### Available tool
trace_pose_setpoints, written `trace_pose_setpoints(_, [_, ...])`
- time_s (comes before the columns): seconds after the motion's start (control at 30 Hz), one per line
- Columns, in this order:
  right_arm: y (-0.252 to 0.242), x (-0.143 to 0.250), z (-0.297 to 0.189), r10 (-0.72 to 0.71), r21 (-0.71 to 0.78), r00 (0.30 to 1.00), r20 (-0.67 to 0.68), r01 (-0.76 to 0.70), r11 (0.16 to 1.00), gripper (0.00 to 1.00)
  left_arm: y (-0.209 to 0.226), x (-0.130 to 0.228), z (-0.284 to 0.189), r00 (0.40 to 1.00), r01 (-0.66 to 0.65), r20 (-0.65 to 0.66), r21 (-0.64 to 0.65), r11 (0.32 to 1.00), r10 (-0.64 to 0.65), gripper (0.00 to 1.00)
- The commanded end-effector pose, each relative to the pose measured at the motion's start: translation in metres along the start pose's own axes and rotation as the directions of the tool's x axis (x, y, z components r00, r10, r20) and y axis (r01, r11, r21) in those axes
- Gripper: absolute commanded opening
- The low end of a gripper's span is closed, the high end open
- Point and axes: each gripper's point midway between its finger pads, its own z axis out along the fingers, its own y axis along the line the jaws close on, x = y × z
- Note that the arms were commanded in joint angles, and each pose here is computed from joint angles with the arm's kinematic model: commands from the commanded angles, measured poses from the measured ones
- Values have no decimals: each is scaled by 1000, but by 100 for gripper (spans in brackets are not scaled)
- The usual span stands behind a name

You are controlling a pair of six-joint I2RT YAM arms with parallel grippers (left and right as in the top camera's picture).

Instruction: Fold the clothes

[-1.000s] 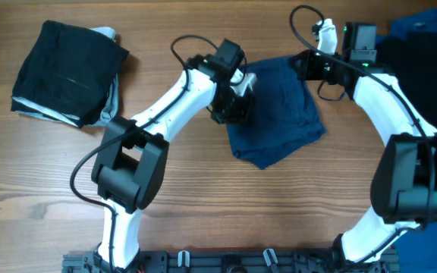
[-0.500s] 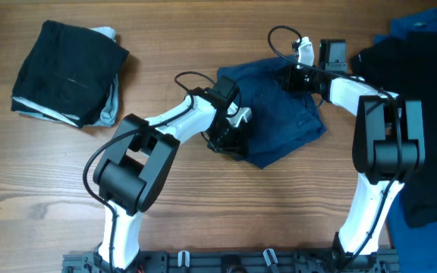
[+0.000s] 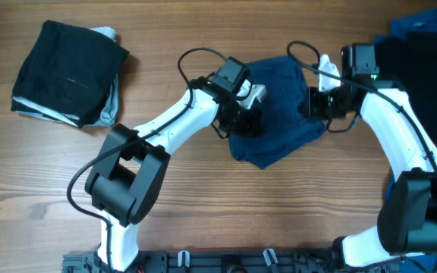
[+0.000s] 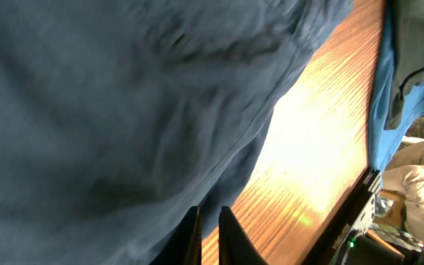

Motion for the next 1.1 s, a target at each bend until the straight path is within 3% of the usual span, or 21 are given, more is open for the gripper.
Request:
trace_pose_setpoints(0.0, [-38,14,13,120,107,993,-8,-119,987,4,-6,1,21,999,-35,-12,8,999,35,10])
trace_pose_setpoints(0.2, [-50,35,37,139,94,990,-12,-137,986,4,12,7,63,998,12,-55,0,1000,-12,10])
trace_pose_setpoints(0.37, [-94,57,56,273,290,962,28,-269,918,4,21,13,74,996,28,-81,-10,1000,-28,9])
trace_pose_setpoints(0.5, [-103,54,54,285,333,957,59,-288,898,5,14,8,67,998,16,-66,7,1000,-16,4])
trace_pose_setpoints(0.6, [-103,54,54,282,333,958,59,-285,899,5,-35,-48,4,986,-99,136,20,995,96,4])
trace_pose_setpoints(0.7, [-95,51,55,278,288,959,51,-281,916,4,-41,-104,-63,918,-120,362,-134,984,162,4])
trace_pose_setpoints(0.77, [-64,22,47,161,132,985,56,-168,977,4,-20,-122,-84,888,-69,432,-216,974,159,4])
trace_pose_setpoints(0.9, [-26,-67,-3,84,8,965,250,-88,996,4,45,-143,-94,875,39,477,-240,970,83,4])
trace_pose_setpoints(0.97, [-22,-94,-9,78,-25,934,348,-74,997,5,69,-146,-87,879,75,473,-247,966,53,4])
trace_pose_setpoints(1.07, [-28,-107,10,74,-31,925,374,-67,997,5,103,-152,-53,887,96,461,-252,963,33,4])
